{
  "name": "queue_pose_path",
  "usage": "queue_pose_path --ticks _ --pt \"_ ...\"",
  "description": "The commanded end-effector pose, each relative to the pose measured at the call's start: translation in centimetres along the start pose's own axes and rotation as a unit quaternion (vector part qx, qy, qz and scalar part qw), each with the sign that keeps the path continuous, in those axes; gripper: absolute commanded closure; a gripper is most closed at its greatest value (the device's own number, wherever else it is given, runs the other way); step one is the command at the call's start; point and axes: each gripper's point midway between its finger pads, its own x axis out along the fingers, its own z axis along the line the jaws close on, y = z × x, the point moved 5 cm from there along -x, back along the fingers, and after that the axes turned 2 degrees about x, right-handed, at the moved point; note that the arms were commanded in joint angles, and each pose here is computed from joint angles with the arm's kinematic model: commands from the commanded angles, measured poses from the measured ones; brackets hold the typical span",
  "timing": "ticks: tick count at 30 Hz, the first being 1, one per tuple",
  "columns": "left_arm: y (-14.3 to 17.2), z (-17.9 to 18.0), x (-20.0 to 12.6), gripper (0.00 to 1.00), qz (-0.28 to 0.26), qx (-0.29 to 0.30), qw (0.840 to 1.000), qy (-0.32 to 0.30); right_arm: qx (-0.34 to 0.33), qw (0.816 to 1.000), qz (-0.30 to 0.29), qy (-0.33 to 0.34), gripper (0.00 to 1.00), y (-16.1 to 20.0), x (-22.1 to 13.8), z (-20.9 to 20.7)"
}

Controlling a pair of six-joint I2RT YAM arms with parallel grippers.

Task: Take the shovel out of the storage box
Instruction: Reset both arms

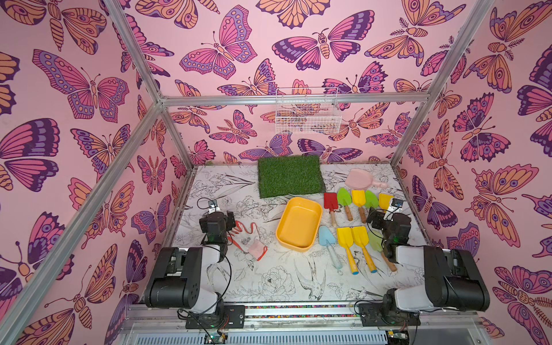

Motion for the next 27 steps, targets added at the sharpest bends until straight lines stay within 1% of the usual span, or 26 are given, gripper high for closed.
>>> queue_pose_path --ticks 1,3,4,6,7,8,14,15,17,19,20,22,24,27 --pt "-1.0 -0.5 -0.8 0.05 -0.040 0.008 0.999 0.021 -0.004 1.000 -0.022 -0.013 0.01 -0.6 0.5 0.7" --pt "-1.4 -0.7 -1.1 0.06 -0.057 0.009 0.998 0.022 -0.005 1.000 -0.007 -0.013 0.01 -0.6 0.6 0.7" --pt "-0.3 -0.6 -1.6 0.06 -0.052 0.016 0.998 0.020 -0.007 1.000 0.000 -0.010 0.01 -0.5 0.6 0.7" --pt "-0.1 -0.8 -2.3 0.06 -0.068 0.021 0.997 0.020 -0.008 1.000 -0.007 -0.015 0.01 -0.6 0.7 0.9" --pt "0.0 -0.9 -2.7 0.04 -0.079 0.025 0.996 0.019 -0.009 1.000 -0.002 -0.014 0.01 -0.6 0.7 0.9" --pt "0.1 -1.0 -2.8 0.00 -0.084 0.027 0.996 0.020 -0.009 1.000 0.001 -0.012 0.01 -0.6 0.7 0.9" --pt "0.3 -1.1 -3.4 0.00 -0.096 0.031 0.995 0.025 -0.009 1.000 -0.001 -0.014 0.01 -0.6 0.7 0.9" --pt "0.3 -1.2 -3.5 0.00 -0.096 0.033 0.994 0.030 -0.010 1.000 -0.001 -0.013 0.01 -0.6 0.7 0.9" --pt "1.2 -2.2 -3.4 0.00 -0.090 0.053 0.992 0.068 -0.010 1.000 0.000 -0.014 0.01 -0.6 0.7 1.0" --pt "1.1 -2.6 -3.1 0.00 -0.132 0.056 0.987 0.067 -0.010 1.000 -0.001 -0.013 0.01 -0.6 0.7 0.9" --pt "1.4 -2.6 -3.1 0.00 -0.130 0.060 0.987 0.067 -0.009 1.000 0.000 -0.013 0.01 -0.6 0.7 0.9" --pt "1.2 -2.3 -2.8 0.00 -0.105 0.053 0.991 0.056 -0.009 1.000 -0.001 -0.013 0.01 -0.6 0.7 0.9" --pt "1.2 -2.3 -2.5 0.00 -0.082 0.060 0.993 0.052 -0.010 1.000 -0.001 -0.012 0.01 -0.6 0.7 0.9" --pt "0.9 -2.4 -2.0 0.00 -0.074 0.053 0.995 0.046 -0.009 1.000 0.000 -0.012 0.01 -0.6 0.7 0.9"
